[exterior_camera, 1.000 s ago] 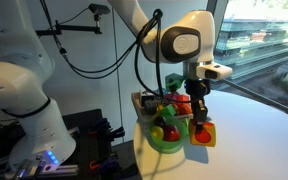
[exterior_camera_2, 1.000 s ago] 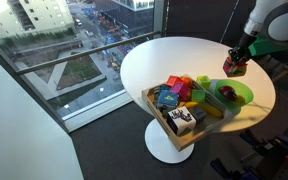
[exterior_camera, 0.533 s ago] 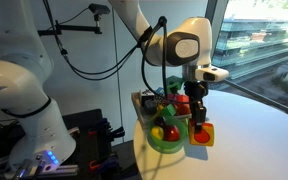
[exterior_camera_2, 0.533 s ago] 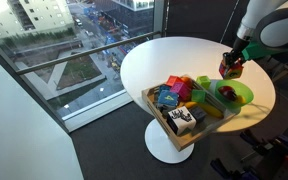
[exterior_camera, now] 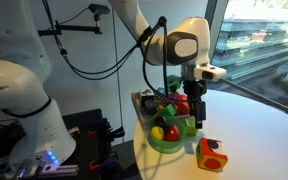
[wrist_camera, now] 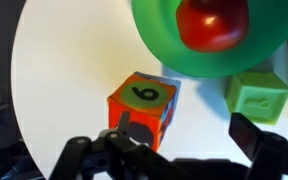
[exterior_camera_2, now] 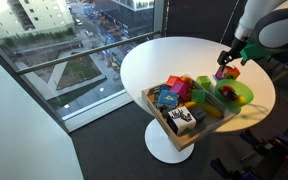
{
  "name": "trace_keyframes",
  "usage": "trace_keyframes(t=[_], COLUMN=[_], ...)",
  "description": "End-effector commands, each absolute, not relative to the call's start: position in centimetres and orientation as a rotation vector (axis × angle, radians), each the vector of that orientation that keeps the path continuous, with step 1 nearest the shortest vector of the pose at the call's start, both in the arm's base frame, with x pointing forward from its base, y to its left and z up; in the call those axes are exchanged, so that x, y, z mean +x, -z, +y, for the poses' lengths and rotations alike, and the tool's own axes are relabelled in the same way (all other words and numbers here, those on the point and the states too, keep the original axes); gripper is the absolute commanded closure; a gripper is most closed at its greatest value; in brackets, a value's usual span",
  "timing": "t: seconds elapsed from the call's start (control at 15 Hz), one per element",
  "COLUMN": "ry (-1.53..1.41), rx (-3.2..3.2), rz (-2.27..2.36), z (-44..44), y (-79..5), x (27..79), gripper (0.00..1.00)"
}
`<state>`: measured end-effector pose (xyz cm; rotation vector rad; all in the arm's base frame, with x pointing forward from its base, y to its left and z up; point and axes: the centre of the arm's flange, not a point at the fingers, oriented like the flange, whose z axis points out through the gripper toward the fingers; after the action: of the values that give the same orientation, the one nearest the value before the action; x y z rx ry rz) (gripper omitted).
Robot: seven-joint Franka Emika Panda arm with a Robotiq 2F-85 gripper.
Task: Remove the orange plushy cube from the crate and put it on the table
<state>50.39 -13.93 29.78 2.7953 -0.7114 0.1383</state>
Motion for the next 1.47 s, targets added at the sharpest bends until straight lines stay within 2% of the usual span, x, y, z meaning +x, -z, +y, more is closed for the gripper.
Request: trace_keyframes(t=[0.0, 0.67, 1.4], ry=[-0.156, -0.098, 0.229], rx=[2.801, 2.924, 3.107], rz=[-0.696, -0.482, -0.075], z=[-13.5, -9.7, -6.1], y=[-30.8, -34.0, -38.0], x=[50.4, 48.7, 44.4], gripper=[0.00, 0.00, 0.00])
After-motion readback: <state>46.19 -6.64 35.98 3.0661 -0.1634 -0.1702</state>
